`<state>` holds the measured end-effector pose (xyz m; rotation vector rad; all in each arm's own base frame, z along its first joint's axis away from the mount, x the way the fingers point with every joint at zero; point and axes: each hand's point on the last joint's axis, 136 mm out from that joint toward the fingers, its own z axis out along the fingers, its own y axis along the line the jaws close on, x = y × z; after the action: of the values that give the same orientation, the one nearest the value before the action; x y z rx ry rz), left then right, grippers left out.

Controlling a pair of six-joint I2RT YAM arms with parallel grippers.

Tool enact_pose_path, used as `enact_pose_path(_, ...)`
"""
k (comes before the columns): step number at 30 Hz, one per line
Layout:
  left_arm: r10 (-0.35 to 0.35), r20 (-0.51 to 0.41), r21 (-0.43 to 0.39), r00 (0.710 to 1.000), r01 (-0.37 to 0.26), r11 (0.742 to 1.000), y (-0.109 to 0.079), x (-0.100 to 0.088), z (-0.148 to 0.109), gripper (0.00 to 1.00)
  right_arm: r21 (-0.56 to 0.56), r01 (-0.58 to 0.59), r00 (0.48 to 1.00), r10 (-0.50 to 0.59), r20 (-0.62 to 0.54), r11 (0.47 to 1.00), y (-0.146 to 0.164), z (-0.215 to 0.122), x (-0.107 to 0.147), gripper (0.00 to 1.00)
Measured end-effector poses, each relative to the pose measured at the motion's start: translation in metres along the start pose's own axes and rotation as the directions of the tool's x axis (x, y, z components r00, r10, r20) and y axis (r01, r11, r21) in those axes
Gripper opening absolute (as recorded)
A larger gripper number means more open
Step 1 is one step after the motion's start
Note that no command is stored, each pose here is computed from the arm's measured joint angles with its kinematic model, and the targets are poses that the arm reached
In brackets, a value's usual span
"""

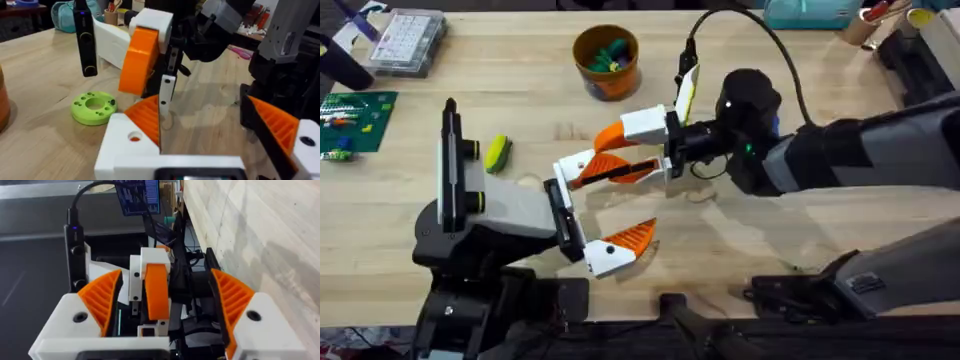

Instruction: Pick up the gripper from the table and insert it into the empty holder that is missing its gripper. Then pick up a screw, insert it into the mounting hole, and use the screwdriver to tighten it. Finally, clean up the table by picking up the vegetable and placing it into the bucket.

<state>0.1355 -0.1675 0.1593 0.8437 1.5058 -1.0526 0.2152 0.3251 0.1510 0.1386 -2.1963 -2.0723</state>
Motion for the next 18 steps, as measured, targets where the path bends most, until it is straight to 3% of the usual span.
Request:
enact_pose_path(6, 0.000, 0.000, 0.000, 1.000, 0.000, 1.000, 0.000, 0.000, 0.000, 0.990, -0.004, 0.007, 1.000, -0.007, 0.017, 1.000, 0.004, -0.005, -0.004, 0.997)
enact_pose_path(11, 0.000, 0.000, 0.000, 1.000, 0.000, 1.000, 0.000, 0.000, 0.000, 0.990, -0.008, 0.067, 0.994, -0.066, 0.086, 0.998, 0.026, -0.026, -0.016, 0.996)
enact_pose_path(18, 0.003, 0.000, 0.000, 1.000, -0.003, 1.000, 0.000, 0.000, 0.000, 0.990, 0.142, -0.037, 0.984, 0.011, 0.176, 0.989, 0.014, -0.068, -0.022, 0.997)
